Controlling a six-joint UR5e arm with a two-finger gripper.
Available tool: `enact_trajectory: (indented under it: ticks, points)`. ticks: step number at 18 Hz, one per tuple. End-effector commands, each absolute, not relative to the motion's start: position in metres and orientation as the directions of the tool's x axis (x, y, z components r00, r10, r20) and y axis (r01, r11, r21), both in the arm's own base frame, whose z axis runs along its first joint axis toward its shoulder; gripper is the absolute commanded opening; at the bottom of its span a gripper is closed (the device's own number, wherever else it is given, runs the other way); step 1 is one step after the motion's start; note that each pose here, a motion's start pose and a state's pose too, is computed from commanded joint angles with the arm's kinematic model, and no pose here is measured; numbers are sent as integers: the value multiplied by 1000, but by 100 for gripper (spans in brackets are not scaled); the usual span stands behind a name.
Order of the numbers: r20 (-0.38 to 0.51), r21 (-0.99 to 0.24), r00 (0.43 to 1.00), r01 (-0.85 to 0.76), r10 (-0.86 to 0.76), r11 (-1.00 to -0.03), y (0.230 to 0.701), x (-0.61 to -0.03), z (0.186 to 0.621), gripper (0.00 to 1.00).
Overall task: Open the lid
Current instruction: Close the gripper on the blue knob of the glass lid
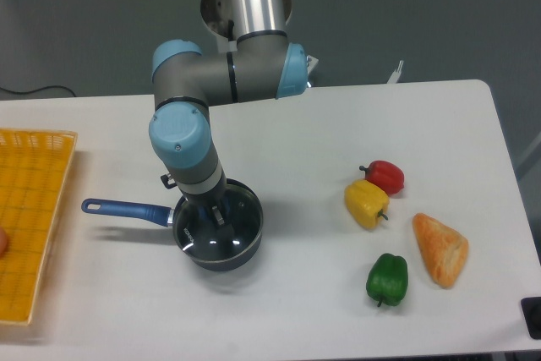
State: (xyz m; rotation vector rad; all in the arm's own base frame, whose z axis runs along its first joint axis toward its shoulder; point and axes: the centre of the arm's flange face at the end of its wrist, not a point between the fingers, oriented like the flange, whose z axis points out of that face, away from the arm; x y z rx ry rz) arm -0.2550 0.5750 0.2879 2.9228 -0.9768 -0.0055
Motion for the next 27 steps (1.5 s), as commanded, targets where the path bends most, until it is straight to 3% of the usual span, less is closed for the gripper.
enact_trajectory:
  ticks: [11, 16, 27]
  points:
    - [21, 67, 798, -602, -602, -796, 573, -253, 288, 63]
    - [20, 69, 799, -601, -601, -797, 573, -253, 288, 53]
    - [41, 77, 796, -605, -604, -792, 575, -250, 275, 54]
